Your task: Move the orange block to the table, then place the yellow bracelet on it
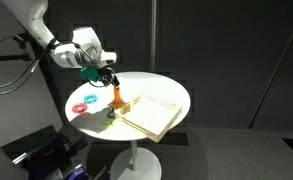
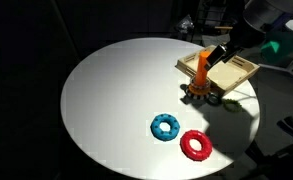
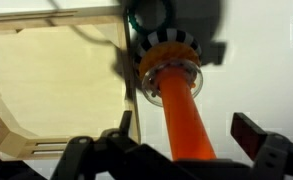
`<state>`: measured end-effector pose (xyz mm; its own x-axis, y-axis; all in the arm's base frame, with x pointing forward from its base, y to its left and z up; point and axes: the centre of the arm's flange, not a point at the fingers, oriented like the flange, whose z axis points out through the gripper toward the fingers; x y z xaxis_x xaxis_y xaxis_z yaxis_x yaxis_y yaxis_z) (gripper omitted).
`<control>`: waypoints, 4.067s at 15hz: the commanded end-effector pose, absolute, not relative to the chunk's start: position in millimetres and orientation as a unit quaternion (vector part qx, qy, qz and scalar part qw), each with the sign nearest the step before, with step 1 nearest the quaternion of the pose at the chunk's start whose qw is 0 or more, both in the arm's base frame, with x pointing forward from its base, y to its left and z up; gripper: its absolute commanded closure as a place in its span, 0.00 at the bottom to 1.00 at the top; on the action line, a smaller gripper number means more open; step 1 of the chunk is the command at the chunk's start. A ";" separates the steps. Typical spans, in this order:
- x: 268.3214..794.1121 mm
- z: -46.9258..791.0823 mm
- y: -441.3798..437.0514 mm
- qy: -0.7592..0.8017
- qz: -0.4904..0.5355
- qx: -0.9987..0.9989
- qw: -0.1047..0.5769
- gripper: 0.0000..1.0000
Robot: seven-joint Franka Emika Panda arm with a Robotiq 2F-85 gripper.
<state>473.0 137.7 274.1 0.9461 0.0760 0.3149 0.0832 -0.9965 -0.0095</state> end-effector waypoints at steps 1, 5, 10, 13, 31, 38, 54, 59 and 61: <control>461.1 294.5 128.6 -0.027 -0.110 -0.993 0.021 0.00; 451.3 308.9 121.3 -0.018 -0.069 -0.997 0.016 0.00; 445.5 310.9 97.4 -0.002 -0.049 -0.999 0.006 0.00; 437.3 294.9 83.8 0.003 -0.034 -0.999 0.007 0.00; 407.1 220.4 65.2 -0.004 0.002 -1.000 -0.027 0.00; 406.2 182.0 63.2 -0.008 -0.022 -0.999 -0.031 0.00; 414.8 124.2 70.8 -0.006 -0.021 -0.999 -0.025 0.00; 417.7 128.0 75.5 -0.005 -0.025 -0.999 -0.026 0.43; 419.5 138.2 76.4 -0.002 -0.028 -0.999 -0.024 0.51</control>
<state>414.2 78.2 129.6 0.9991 0.0144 0.0409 0.0124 -0.9988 0.0471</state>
